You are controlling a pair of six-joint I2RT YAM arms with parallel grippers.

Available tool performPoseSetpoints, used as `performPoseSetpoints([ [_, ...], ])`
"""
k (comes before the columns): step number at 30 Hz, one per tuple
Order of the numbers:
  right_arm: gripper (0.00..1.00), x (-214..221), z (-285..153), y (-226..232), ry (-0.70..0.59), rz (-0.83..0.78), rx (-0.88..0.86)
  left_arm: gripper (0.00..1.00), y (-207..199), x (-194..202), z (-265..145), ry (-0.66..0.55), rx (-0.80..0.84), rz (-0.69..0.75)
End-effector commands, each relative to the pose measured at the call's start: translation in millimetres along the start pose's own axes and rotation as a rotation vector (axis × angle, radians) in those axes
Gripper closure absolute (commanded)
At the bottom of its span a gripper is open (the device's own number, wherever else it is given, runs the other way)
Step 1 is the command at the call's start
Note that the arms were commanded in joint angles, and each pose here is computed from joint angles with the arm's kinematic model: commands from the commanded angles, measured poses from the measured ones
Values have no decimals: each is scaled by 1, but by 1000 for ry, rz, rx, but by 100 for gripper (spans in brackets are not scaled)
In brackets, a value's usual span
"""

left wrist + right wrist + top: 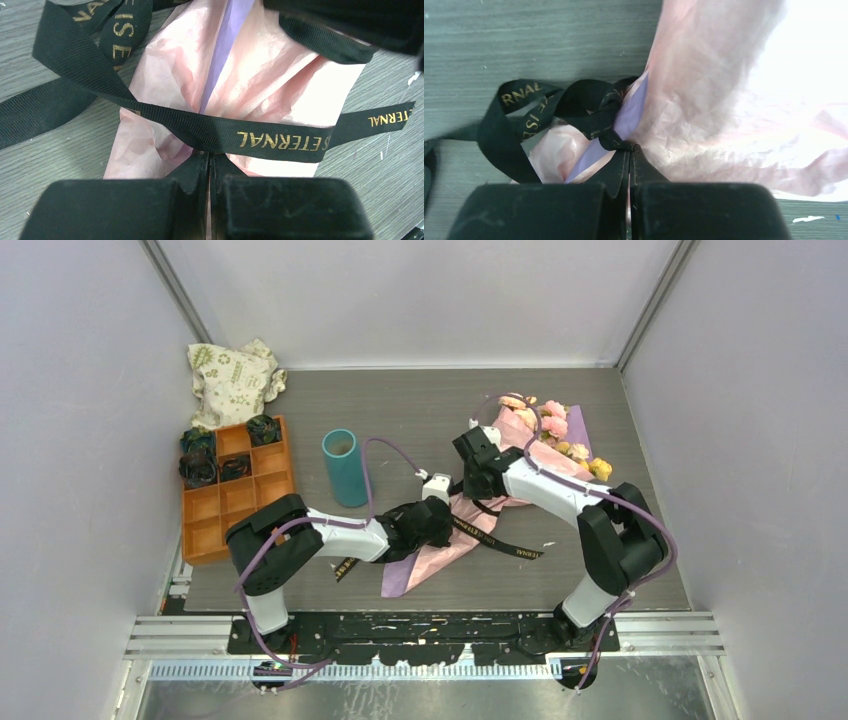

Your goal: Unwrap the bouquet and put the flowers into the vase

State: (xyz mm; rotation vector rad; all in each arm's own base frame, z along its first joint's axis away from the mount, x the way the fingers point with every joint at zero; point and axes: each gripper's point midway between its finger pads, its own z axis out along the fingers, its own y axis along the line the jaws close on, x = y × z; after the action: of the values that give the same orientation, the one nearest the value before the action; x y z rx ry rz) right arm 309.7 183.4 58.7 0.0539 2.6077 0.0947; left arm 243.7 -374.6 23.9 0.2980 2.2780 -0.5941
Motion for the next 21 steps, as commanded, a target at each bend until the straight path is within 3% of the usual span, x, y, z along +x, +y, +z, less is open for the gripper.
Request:
performPoseSetpoints([
  [1, 99, -45, -34, -1, -149, 10, 25, 99, 39, 49, -1, 150, -115, 61],
  [21, 99, -155, -266, -39, -640, 163, -49, 99, 37, 51, 2, 159, -108, 60],
])
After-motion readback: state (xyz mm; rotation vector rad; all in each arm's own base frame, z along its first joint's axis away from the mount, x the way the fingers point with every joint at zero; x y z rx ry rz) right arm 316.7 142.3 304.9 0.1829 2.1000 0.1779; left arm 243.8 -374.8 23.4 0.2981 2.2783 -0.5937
